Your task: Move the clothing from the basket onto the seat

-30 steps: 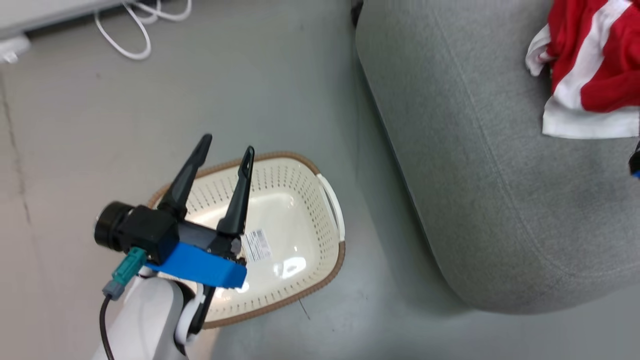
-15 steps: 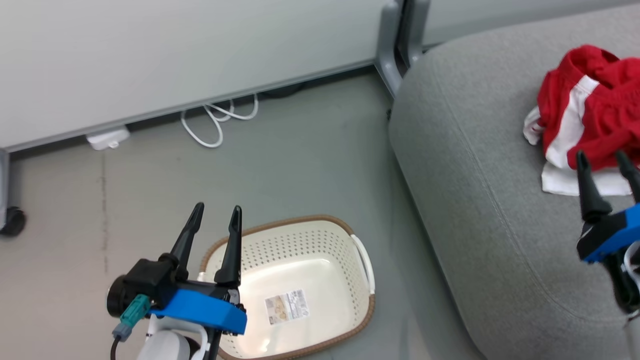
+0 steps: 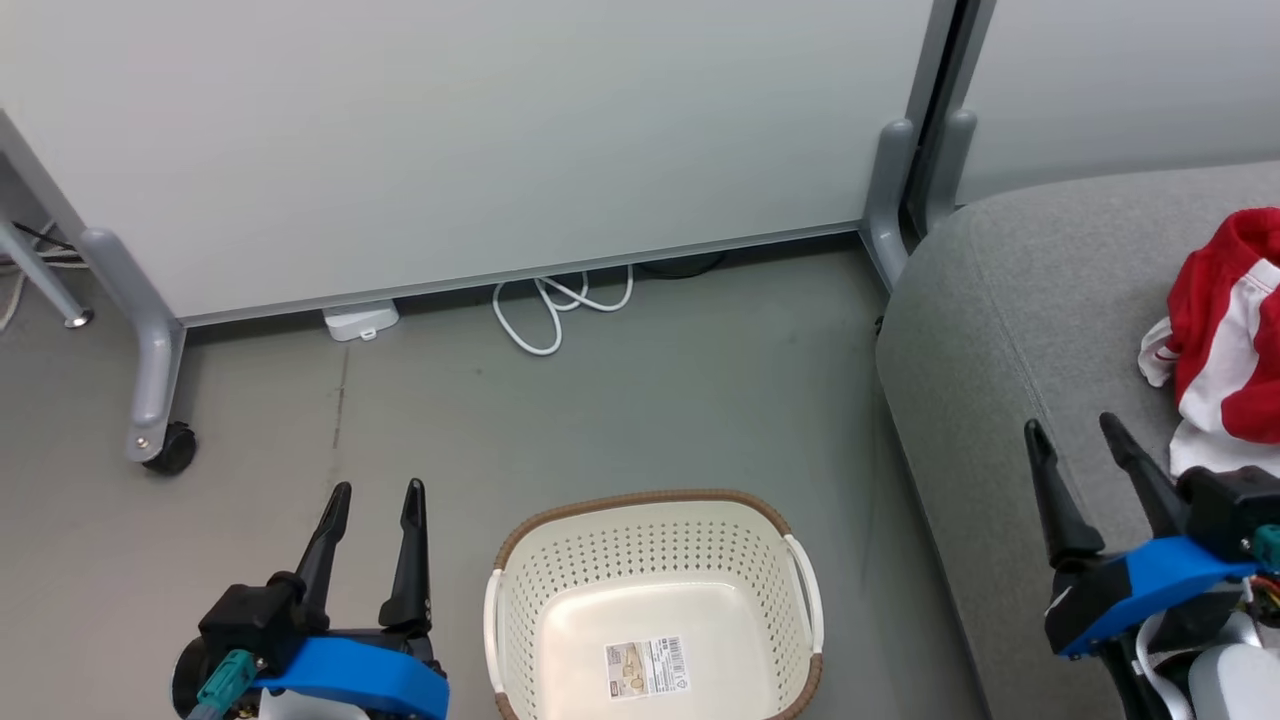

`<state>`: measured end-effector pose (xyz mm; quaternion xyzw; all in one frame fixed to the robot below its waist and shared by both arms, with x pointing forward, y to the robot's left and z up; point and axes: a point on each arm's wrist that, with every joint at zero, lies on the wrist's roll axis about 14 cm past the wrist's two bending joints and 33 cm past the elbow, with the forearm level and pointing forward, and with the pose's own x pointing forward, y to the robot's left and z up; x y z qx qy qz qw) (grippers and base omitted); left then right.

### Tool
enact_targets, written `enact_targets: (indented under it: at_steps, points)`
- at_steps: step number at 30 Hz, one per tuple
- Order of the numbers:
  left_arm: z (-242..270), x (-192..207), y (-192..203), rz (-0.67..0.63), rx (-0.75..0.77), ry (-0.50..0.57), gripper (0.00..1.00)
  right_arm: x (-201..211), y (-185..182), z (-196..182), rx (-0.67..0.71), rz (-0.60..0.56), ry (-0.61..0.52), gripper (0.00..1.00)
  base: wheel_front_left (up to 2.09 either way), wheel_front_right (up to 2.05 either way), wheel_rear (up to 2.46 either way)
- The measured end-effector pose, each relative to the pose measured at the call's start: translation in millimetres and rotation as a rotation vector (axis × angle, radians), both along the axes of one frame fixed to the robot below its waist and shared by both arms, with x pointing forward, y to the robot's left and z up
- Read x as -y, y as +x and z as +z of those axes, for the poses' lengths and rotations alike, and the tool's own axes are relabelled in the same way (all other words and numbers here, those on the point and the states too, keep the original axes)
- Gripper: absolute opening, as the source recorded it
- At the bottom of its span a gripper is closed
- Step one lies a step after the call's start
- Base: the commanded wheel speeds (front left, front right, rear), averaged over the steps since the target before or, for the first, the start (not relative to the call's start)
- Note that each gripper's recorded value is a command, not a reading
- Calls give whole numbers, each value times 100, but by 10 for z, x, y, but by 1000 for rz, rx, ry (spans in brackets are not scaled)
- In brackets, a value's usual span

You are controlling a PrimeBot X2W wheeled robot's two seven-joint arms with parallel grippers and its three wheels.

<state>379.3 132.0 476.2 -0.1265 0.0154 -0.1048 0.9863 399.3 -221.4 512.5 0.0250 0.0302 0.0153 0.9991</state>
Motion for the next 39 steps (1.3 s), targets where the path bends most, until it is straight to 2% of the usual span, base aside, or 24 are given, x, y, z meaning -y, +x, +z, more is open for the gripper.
enact_targets:
  at_steps: [15,39]
  points:
    - [-35,-474,-257,145,-10,38,100,-484,-121,-48,5,83,52,100,0,0,0]
    - [-191,-508,-308,156,-61,42,100,-551,-192,-172,-31,79,88,100,0,0,0]
